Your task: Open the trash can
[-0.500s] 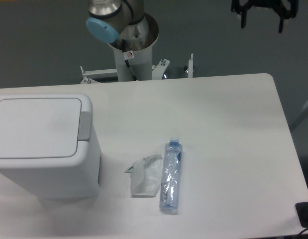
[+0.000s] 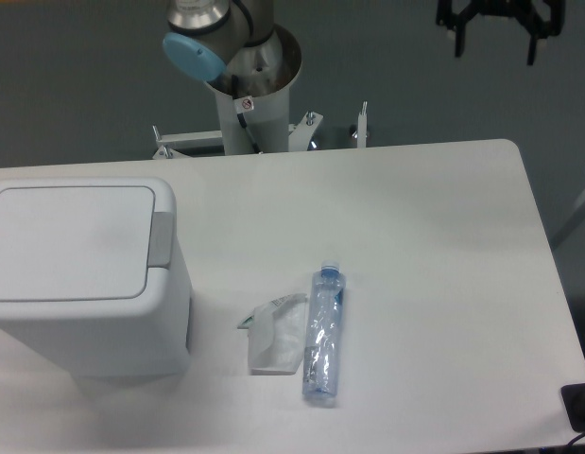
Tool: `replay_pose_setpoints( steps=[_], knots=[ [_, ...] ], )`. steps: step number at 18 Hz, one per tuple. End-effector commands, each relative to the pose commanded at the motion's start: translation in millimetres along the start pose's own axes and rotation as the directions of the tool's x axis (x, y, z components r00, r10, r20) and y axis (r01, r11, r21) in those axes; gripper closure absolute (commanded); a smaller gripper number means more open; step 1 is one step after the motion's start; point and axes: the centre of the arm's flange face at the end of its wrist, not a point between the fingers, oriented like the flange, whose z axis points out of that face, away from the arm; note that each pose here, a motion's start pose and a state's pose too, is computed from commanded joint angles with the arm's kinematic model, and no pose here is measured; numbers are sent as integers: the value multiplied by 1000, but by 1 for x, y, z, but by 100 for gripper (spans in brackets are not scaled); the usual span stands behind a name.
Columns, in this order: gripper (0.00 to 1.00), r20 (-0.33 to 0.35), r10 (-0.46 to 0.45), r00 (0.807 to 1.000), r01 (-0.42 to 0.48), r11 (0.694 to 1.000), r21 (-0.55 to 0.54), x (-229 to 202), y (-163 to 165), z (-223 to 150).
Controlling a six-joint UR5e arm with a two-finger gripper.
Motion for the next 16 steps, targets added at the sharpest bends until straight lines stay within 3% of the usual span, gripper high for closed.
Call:
replay_pose_setpoints(
  steps=[4, 7, 10, 13, 14, 15, 16],
  knots=[
    [0, 12, -123, 992, 122, 991, 61, 33, -59, 19],
    [0, -16, -229, 973, 230, 968, 100, 61, -103, 39],
    [0, -63, -402, 913, 407, 904, 128, 88, -131, 44],
    [0, -132, -453, 882, 468, 874, 129, 120, -159, 50],
    [0, -168, -479, 862, 501, 855, 134, 124, -166, 48],
    [0, -218, -519, 826, 552, 823, 132, 127, -172, 47],
    [0, -318, -573, 755, 631, 767, 116, 137, -183, 45]
  ],
)
